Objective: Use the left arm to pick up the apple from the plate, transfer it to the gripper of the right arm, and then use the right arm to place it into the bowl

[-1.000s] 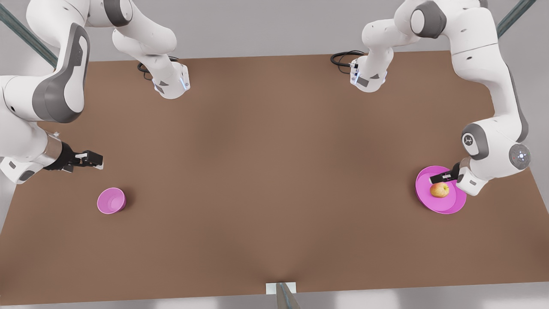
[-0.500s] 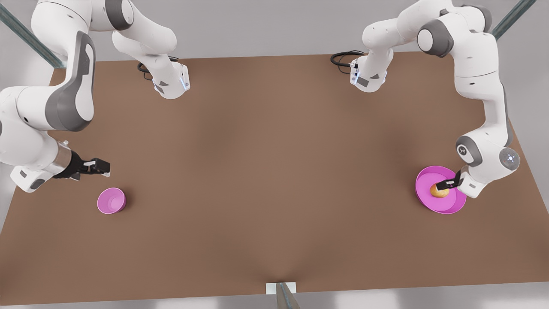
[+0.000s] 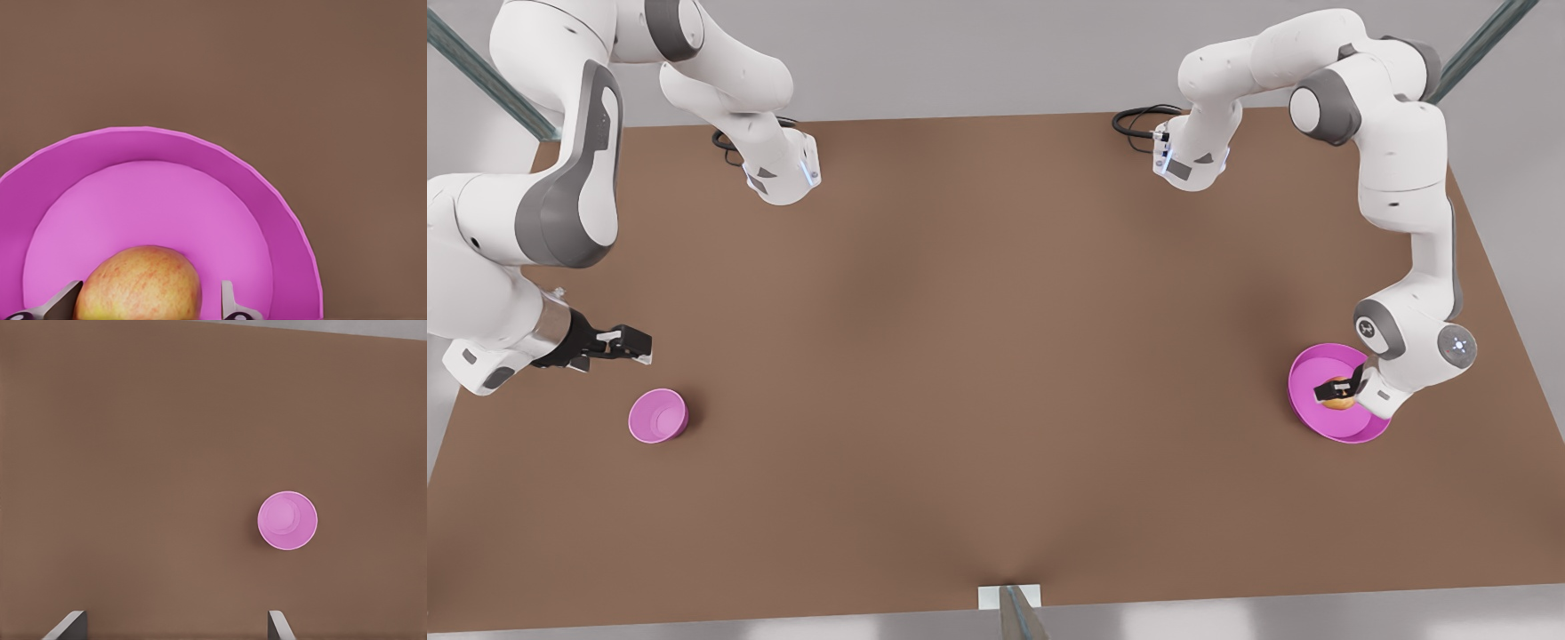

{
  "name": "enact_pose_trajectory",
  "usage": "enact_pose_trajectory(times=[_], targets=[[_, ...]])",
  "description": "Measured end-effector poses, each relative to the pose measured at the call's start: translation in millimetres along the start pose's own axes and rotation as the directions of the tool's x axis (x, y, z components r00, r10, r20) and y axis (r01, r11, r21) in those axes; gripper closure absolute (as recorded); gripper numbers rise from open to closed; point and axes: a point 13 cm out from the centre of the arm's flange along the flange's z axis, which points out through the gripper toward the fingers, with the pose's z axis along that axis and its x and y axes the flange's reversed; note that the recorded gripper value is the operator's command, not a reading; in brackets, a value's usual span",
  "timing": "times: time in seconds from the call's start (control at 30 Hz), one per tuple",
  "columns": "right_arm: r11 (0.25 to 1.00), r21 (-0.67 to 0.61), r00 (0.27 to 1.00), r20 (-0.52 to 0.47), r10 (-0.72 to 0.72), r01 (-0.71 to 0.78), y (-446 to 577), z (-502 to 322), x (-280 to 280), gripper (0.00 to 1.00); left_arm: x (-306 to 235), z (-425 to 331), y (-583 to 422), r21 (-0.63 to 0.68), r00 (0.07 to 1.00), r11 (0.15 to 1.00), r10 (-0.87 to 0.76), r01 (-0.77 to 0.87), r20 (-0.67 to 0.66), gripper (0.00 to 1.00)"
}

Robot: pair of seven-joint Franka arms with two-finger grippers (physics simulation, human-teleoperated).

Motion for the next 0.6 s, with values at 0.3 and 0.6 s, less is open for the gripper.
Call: enact_pose_trajectory(times=[0.3, 0.6], targets=[[1.000, -0.001, 1.000, 0.000, 0.000, 0.000, -0.7, 0.2, 0.0, 0.00, 9.1, 10.0, 6.2, 0.005, 1.000, 1.000, 0.013, -0.013, -0.016, 0.11], [1.000, -0.001, 1.000, -0.001, 0.001, -0.001, -1.7, 0.9, 0.0, 0.00, 10.8, 16.3, 8.0, 0.003, 0.999, 1.000, 0.026, -0.026, -0.023, 0.24]])
